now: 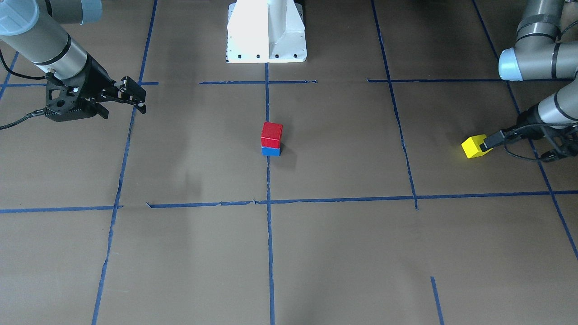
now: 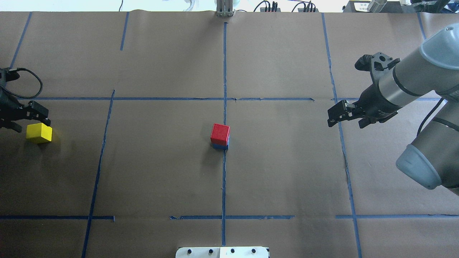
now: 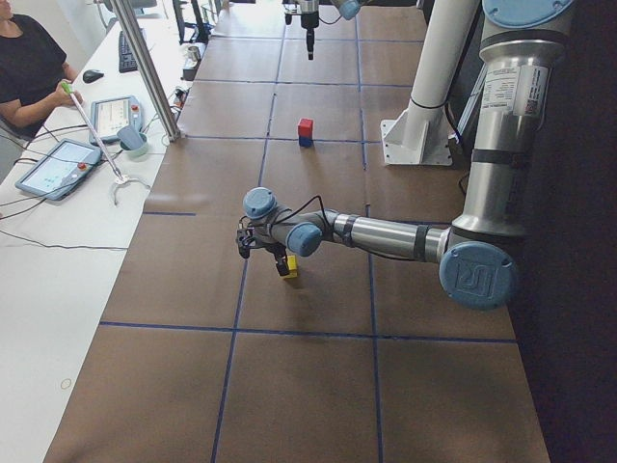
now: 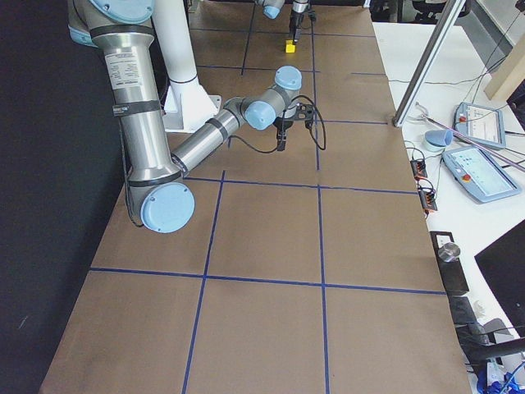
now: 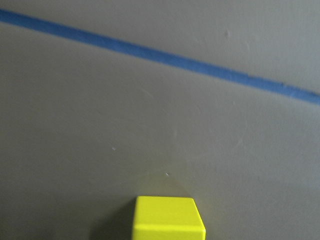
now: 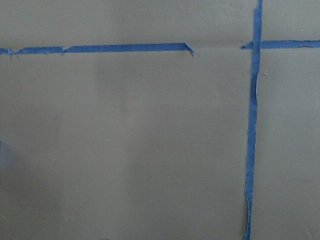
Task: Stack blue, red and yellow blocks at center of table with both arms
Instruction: 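Move the left gripper down onto the yellow cube and close it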
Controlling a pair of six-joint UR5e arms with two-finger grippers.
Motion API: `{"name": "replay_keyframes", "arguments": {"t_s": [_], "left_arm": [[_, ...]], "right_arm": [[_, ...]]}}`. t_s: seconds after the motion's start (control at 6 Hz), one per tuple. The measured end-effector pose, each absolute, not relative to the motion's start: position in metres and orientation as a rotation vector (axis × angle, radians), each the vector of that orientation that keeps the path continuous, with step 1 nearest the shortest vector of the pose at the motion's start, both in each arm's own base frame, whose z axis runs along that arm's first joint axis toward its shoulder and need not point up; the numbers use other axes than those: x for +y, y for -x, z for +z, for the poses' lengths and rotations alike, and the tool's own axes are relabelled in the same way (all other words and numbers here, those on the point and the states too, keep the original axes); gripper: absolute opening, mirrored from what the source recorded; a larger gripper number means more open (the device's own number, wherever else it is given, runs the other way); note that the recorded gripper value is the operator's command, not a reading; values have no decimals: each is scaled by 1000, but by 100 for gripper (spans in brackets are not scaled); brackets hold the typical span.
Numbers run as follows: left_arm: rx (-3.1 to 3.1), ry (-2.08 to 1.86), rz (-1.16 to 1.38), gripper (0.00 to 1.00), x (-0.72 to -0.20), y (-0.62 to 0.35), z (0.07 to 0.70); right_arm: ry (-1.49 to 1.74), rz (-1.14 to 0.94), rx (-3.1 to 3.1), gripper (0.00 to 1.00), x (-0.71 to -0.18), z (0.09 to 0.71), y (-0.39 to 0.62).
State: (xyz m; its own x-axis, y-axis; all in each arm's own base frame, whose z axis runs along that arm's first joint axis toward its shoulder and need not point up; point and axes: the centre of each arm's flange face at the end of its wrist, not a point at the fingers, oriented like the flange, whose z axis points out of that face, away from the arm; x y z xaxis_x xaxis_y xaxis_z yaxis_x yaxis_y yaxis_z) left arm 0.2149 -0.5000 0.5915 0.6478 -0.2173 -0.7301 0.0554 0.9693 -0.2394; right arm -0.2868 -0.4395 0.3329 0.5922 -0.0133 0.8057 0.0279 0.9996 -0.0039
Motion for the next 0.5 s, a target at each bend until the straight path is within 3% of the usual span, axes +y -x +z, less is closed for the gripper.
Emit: {"name": "replay_keyframes", "arguments": {"t_s": [0.5], "left_arm": [[826, 207, -152, 100, -497, -222, 602]], "right_arm": [[12, -25, -942, 100, -438, 330, 285]]}}
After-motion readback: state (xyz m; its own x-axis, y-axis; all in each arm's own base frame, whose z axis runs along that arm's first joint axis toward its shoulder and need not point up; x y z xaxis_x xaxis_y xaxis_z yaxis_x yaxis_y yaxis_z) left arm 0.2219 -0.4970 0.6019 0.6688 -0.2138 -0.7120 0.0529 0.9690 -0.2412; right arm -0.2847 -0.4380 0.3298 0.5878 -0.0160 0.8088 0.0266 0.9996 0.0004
